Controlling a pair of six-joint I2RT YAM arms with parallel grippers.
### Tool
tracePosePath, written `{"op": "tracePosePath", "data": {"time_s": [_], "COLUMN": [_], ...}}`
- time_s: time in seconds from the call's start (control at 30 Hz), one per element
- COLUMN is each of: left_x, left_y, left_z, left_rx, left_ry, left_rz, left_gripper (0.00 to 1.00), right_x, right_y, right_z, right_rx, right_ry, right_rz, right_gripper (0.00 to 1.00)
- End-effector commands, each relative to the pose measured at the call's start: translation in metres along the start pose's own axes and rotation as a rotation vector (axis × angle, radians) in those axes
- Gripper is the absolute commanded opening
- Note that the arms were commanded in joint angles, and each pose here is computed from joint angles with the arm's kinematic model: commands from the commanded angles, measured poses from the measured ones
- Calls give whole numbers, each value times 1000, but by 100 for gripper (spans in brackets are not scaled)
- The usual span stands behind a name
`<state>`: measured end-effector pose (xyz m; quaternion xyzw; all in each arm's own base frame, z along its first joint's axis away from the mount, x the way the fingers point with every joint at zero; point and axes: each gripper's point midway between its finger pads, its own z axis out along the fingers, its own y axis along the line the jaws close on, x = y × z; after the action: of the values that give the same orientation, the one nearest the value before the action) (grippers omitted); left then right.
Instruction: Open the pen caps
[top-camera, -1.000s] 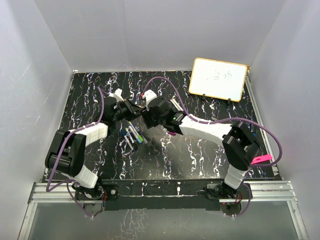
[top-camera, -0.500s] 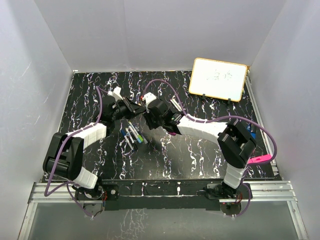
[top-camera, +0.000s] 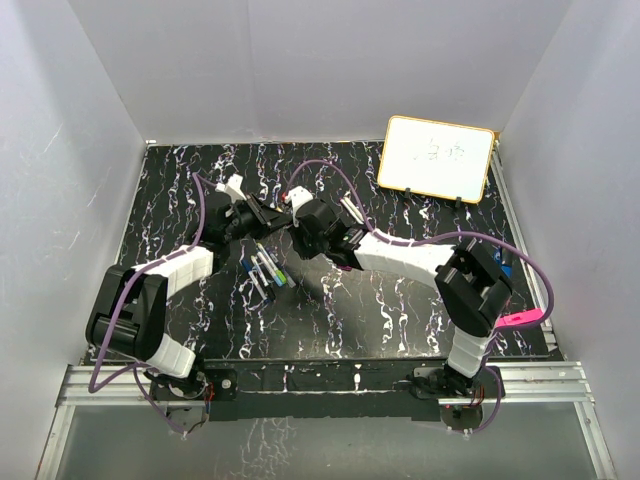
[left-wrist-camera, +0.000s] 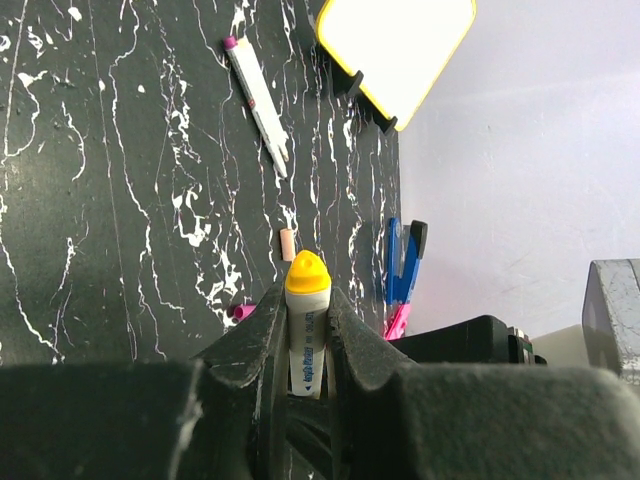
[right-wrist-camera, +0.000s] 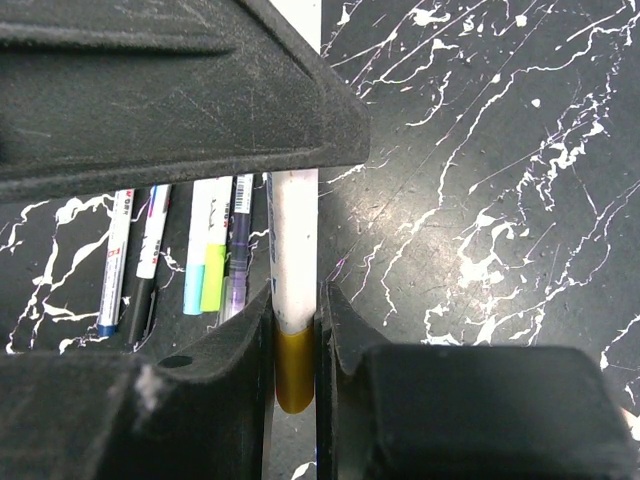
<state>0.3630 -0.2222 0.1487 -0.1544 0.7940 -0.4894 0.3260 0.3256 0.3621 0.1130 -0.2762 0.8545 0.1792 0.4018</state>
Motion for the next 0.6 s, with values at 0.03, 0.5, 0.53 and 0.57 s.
{"op": "tracePosePath", "data": {"time_s": [0.03,0.5,0.53,0.57], "left_x": [-37,-126,-128,-130], "left_y": [-17,6,7,9], "left_z": [-6,-5,-3,-2], "left_rx": [29,9,6,1], "left_ry": [-96,-255,-256,-261], "left_rz": [29,39,37,36], "left_gripper": [0,0,0,0], "right_x": [-15,8,7,7], "right_y": [-4,-13,-14,-14], "right_z": [-19,-51,-52,-53], "right_rx": [9,28,31,33], "right_ry": [-64,-40,-40,-38], "right_rz": [18,47,47,47], "right_gripper": [0,0,0,0]}}
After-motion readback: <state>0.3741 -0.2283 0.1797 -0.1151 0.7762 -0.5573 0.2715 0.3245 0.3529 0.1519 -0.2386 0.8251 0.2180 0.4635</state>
